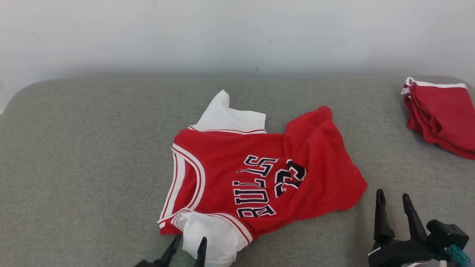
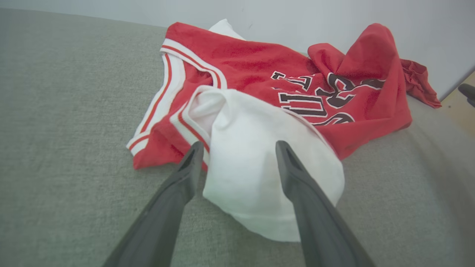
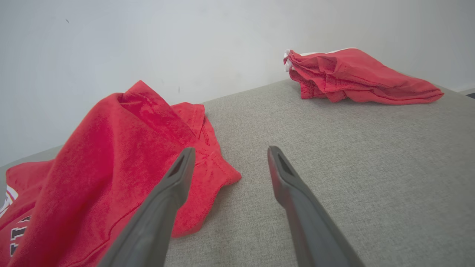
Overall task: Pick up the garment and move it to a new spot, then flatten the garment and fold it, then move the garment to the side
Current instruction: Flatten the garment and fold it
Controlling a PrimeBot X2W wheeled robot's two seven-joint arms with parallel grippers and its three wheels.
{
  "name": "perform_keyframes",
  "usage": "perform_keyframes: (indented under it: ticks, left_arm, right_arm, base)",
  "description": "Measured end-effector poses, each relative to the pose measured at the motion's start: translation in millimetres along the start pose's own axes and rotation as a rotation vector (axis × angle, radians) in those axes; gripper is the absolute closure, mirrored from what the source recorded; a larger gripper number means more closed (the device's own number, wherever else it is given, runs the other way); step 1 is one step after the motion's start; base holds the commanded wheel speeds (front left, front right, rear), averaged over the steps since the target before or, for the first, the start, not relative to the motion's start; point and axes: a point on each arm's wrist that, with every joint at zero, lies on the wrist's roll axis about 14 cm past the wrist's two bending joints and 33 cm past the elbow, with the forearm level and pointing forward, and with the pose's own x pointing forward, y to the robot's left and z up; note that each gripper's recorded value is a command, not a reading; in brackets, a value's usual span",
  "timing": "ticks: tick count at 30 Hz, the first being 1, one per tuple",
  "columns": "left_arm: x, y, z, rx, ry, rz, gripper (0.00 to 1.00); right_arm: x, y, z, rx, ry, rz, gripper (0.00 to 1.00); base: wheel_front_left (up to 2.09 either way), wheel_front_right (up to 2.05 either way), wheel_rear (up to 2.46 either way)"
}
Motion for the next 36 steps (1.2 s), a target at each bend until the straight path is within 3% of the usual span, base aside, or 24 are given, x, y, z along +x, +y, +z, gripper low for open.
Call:
perform_keyframes:
  ticks: [11, 24, 25, 27, 36]
  left_arm:
    - [-26, 29, -23, 0.003, 0.067, 0.091, 0.00]
    - [-7, 13, -34, 0.089, 0.137, -0.025, 0.00]
    - [-5, 10, -33, 0.092, 0.135, -0.036, 0.16]
    - [-3, 9, -33, 0.096, 0.137, -0.044, 1.00]
    - [-14, 17, -25, 0.075, 0.104, -0.008, 1.00]
  right_arm:
    - [2, 8, -3, 0.000, 0.007, 0.023, 0.00]
    - [-9, -13, 3, -0.002, -0.008, -0.035, 0.00]
    - [-10, -14, 3, -0.002, -0.008, -0.039, 0.00]
    - [-11, -16, 3, -0.002, -0.006, -0.045, 0.00]
    - [-11, -15, 2, 0.000, -0.005, -0.042, 0.00]
  base:
    - [0.00, 0.00, 0.00]
    - [0.00, 0.00, 0.00]
    - [0.00, 0.00, 0.00]
    - [0.00, 0.00, 0.00]
    - [0.00, 0.00, 0.00]
